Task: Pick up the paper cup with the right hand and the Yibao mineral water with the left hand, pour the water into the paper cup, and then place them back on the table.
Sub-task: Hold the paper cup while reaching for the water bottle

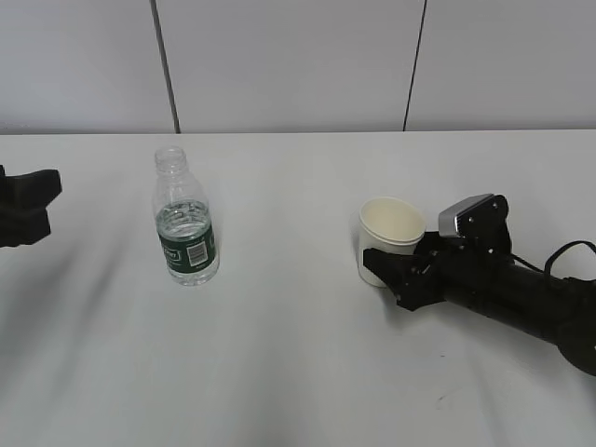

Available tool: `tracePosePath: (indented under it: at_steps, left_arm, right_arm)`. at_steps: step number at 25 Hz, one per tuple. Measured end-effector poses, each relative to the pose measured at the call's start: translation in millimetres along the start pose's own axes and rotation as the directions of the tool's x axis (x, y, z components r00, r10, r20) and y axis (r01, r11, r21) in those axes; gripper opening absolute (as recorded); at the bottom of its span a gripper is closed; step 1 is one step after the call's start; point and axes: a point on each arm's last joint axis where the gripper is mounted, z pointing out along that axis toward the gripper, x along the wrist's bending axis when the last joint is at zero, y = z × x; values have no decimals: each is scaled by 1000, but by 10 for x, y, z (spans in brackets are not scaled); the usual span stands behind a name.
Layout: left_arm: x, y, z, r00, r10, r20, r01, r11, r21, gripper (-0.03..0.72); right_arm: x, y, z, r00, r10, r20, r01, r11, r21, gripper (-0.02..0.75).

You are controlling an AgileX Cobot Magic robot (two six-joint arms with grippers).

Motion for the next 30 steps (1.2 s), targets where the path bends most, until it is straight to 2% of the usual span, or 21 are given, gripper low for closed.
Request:
tracePosePath:
  at_steps: [6,11,18,24,30]
  left_arm:
    - [-88,-102,151,993,27,113,-26,1000,-12,478]
    - [-135,-278,322,982,32,186,-32,999,-5,491]
    - [-196,-546,535,959,-10,282,22,999,-38,504]
    - [-192,-808,689,954,-53,296,45,998,34,511]
    - [-204,-835,839,945,-41,325,32,999,33,511]
  right_arm:
    - [-5,1,0,1000,3,6,-2,1000,-1,551]
    - [-5,-1,0,1000,3,6,-3,1000,-1,551]
    - [-7,0,0,1000,4,8,-4,1000,-2,551]
    - [-8,0,0,1000,5,9,-5,1000,-2,551]
    - [-5,1,0,1000,3,6,-3,1000,-3,550]
